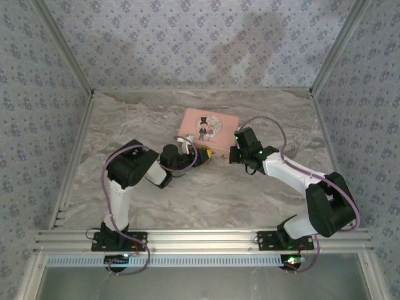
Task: Unlock a padlock with a key
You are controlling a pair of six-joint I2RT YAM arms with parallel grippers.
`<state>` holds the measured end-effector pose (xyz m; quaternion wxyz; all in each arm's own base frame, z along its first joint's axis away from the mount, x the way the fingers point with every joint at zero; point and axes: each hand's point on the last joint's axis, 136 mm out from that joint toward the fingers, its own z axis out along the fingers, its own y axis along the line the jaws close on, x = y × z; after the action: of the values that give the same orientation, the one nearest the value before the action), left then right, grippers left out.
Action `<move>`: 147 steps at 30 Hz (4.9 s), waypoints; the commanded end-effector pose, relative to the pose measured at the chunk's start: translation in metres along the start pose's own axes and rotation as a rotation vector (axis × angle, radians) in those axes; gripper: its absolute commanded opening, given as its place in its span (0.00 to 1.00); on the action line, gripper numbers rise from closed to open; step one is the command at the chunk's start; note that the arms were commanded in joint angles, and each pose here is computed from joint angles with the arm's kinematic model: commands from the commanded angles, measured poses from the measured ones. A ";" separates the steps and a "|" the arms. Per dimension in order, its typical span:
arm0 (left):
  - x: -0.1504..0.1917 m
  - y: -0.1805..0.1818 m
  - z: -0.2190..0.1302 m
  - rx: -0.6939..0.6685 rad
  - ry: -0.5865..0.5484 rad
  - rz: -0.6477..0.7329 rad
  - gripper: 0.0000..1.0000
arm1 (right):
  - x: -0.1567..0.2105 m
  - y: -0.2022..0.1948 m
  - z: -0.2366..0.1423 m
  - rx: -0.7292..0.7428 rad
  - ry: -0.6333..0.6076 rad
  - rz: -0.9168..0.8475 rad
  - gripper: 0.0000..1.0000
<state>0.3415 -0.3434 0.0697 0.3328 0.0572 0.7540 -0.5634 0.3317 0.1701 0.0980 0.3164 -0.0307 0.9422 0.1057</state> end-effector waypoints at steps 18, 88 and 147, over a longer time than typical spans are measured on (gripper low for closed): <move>0.037 0.028 -0.010 -0.083 0.165 -0.164 0.10 | -0.006 -0.003 0.001 -0.013 -0.012 0.002 0.00; -0.044 -0.056 0.003 -0.116 0.008 -0.419 0.07 | -0.005 0.073 -0.017 -0.920 -0.140 0.754 0.00; -0.038 -0.059 0.001 -0.075 0.028 -0.431 0.07 | -0.004 0.094 0.003 -0.978 -0.067 0.718 0.00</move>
<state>0.3521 -0.3458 0.1119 0.2021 -0.1309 0.7964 -0.5548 0.3231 0.2557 0.1071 0.2370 0.1663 0.7320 0.6167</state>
